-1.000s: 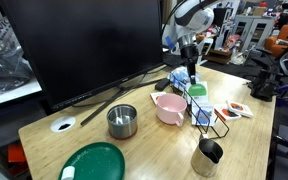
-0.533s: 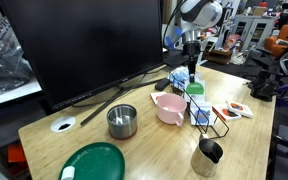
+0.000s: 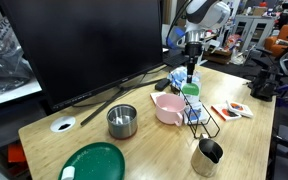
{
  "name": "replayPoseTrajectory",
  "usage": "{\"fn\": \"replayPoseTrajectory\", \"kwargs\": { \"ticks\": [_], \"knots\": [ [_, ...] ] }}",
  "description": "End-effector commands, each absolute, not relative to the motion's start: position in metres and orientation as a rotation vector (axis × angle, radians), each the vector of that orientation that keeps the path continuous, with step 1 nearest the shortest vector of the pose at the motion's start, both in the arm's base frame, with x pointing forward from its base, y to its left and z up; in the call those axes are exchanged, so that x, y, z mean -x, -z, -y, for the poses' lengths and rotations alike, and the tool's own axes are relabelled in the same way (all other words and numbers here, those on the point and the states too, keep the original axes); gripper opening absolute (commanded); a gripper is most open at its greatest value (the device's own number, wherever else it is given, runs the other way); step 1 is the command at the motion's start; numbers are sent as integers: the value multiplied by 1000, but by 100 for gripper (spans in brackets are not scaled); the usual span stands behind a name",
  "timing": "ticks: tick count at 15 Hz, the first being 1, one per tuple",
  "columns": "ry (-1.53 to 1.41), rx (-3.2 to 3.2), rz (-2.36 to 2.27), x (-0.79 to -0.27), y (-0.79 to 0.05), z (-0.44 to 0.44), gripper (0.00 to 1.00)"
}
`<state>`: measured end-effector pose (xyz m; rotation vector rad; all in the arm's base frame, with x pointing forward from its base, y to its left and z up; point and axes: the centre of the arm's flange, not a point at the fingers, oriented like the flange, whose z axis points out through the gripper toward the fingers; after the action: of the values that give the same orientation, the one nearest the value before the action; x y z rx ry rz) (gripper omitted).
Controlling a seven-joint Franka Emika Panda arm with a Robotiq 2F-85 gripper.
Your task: Take one book from the wire tray and place it upright on the table
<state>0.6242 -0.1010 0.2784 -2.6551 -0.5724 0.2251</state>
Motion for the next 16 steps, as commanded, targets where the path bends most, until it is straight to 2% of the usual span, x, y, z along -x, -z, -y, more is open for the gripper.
{"fn": "replayPoseTrajectory", "kwargs": {
  "ticks": [1, 16],
  "knots": [
    [-125, 2697, 516, -608, -284, 96, 4],
    [0, 2754, 408, -598, -289, 94, 4]
  ]
}}
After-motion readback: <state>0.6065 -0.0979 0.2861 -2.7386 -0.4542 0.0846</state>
